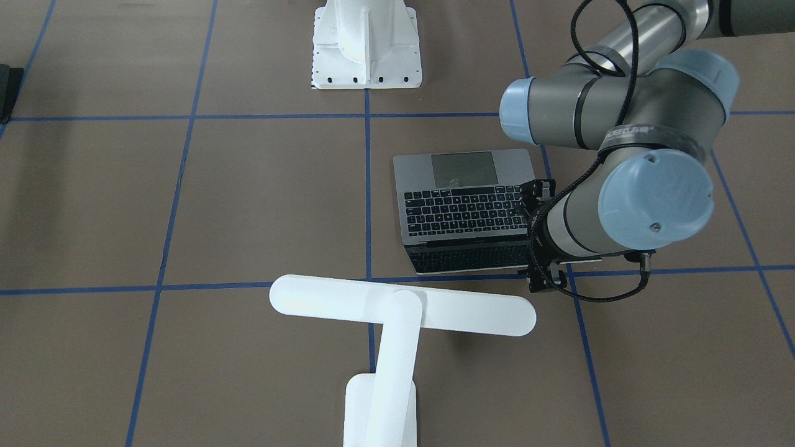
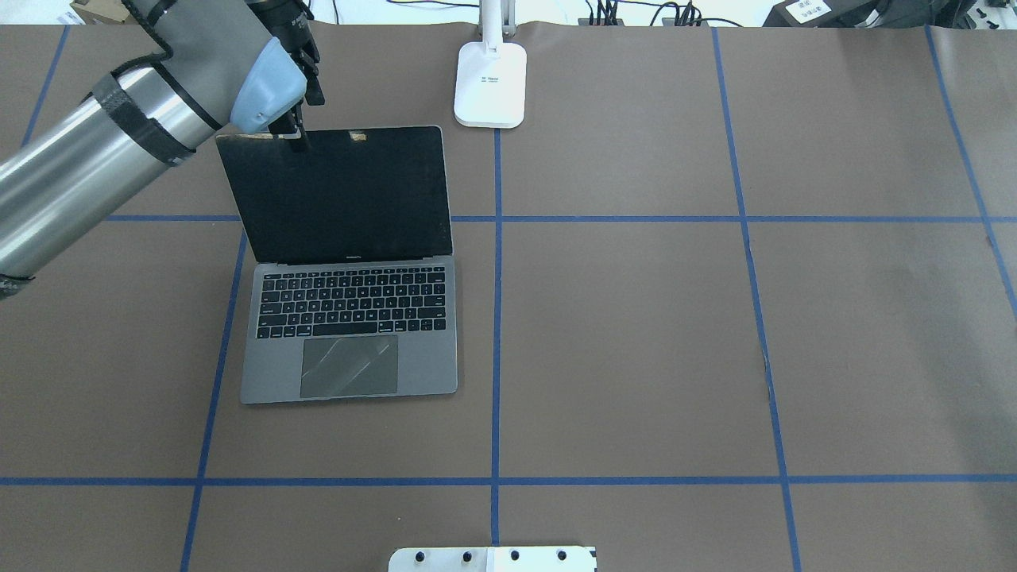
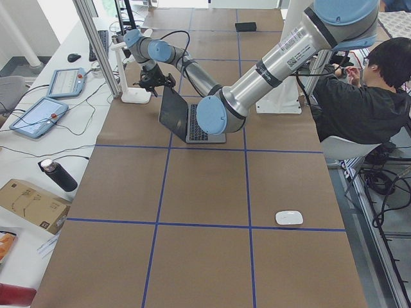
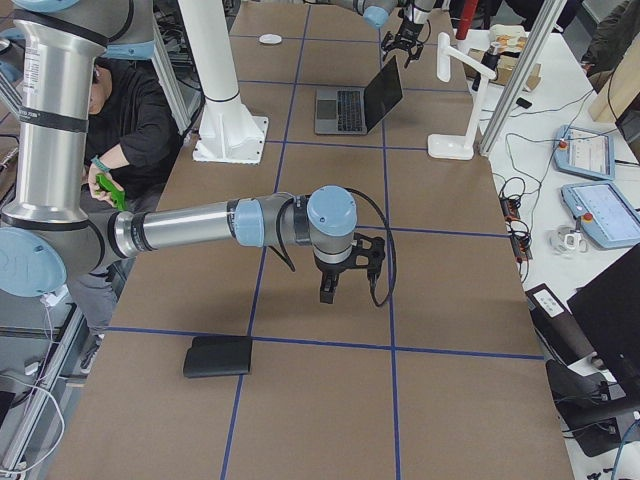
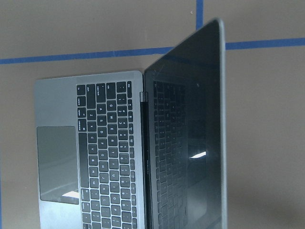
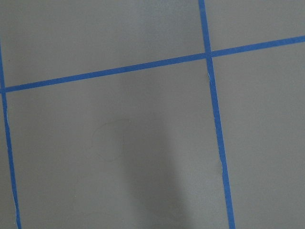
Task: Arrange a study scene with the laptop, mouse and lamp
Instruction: 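Release the laptop screen and lift the left gripper away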
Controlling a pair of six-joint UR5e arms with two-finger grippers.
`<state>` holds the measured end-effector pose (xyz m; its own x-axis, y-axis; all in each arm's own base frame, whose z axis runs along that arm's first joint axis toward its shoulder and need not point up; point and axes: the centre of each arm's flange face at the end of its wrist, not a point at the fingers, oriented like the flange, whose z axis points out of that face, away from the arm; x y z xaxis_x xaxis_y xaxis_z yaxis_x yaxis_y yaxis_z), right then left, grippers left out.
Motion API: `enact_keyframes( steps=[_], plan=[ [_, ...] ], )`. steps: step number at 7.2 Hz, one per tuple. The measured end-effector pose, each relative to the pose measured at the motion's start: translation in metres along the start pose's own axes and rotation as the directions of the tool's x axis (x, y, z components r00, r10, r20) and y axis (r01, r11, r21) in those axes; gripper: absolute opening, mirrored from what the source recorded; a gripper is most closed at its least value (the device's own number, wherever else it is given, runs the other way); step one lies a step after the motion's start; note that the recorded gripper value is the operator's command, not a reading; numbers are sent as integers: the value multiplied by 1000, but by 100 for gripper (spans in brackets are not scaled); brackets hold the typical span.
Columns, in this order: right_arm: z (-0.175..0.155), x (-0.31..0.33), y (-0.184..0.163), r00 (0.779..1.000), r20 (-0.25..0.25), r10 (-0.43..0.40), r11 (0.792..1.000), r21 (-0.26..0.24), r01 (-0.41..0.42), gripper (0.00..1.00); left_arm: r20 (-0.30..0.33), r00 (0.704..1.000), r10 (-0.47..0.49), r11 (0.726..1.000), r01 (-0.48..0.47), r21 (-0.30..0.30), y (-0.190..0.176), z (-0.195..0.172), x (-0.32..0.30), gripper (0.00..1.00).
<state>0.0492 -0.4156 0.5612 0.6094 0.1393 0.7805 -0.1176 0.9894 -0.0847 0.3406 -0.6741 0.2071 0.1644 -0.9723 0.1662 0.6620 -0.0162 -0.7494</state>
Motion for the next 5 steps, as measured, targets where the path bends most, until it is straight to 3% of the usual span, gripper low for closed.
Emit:
enact_keyframes(
  steps=[2,5],
  plan=[
    [-3,-4,-1,1000,0,-8,1000,6,8,100,-93,995,38,999,-40,-10,-26,-38,-23,100],
    [-4,-5,-3,1000,-11,-7,1000,10,7,100,-205,957,204,979,-202,30,-67,-63,-82,100]
  ],
)
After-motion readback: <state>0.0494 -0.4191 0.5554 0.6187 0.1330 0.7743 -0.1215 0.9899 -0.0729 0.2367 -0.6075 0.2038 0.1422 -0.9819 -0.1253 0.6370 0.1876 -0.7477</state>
